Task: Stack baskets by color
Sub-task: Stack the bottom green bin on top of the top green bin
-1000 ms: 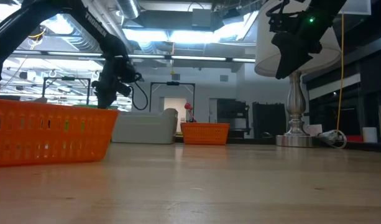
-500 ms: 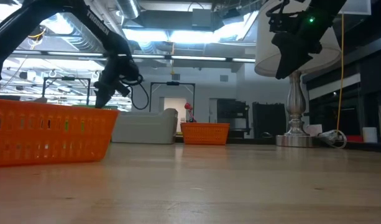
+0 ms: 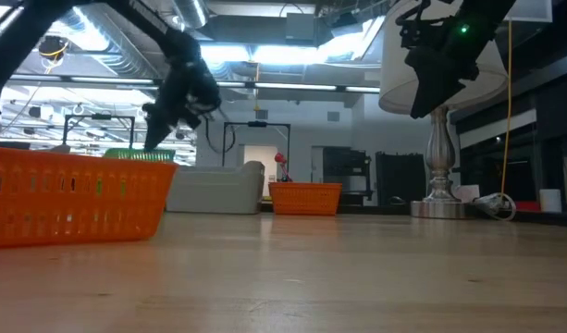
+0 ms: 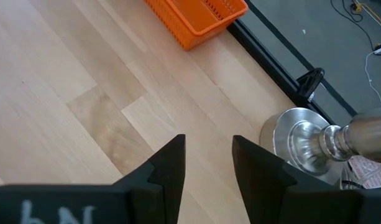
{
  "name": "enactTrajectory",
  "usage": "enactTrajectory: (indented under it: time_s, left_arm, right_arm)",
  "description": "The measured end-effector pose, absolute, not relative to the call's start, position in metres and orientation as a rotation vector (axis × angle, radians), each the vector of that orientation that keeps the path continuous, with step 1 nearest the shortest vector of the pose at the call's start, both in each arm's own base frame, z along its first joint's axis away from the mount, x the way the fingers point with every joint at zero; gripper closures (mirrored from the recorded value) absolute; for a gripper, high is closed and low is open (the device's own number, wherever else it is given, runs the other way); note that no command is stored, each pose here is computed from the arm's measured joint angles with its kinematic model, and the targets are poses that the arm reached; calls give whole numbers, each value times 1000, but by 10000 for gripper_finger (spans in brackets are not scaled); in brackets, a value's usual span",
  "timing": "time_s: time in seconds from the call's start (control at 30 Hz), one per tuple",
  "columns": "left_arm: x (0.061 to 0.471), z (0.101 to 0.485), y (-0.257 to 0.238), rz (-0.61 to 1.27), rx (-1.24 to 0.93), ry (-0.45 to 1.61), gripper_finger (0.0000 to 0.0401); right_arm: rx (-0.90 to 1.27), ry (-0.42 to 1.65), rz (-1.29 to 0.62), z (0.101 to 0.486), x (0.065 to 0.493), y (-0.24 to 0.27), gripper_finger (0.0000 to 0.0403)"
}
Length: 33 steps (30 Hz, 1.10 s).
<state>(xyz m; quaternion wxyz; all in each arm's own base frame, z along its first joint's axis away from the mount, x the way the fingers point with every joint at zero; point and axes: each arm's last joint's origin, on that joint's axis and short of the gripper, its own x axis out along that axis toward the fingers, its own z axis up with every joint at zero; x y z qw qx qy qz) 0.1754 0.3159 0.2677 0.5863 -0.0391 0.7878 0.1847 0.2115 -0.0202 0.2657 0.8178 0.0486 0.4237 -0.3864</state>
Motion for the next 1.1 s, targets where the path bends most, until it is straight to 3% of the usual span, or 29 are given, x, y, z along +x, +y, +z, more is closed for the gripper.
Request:
enactTrajectory:
  time_s: [0.27,0.47,0.73,0.9,1.1]
  left_arm:
    - [179,316,287,544,-23,1642,309]
    - [179,323,283,659,-170,1521,309]
    - [174,305,296,1077,-57,1660,319]
    - [178,272,296,888,19,1700,332]
    - [175,254,295,887,122,1803,354]
  right_arm:
    - [108,900,-826,266,212,-20,269]
    - [110,898,-826,266,212,-20,269]
    - [110,898,-826,266,212,-20,269]
    - [110,898,-827,266,212,-20,269]
    - [110,898,-827,266,212,-20,269]
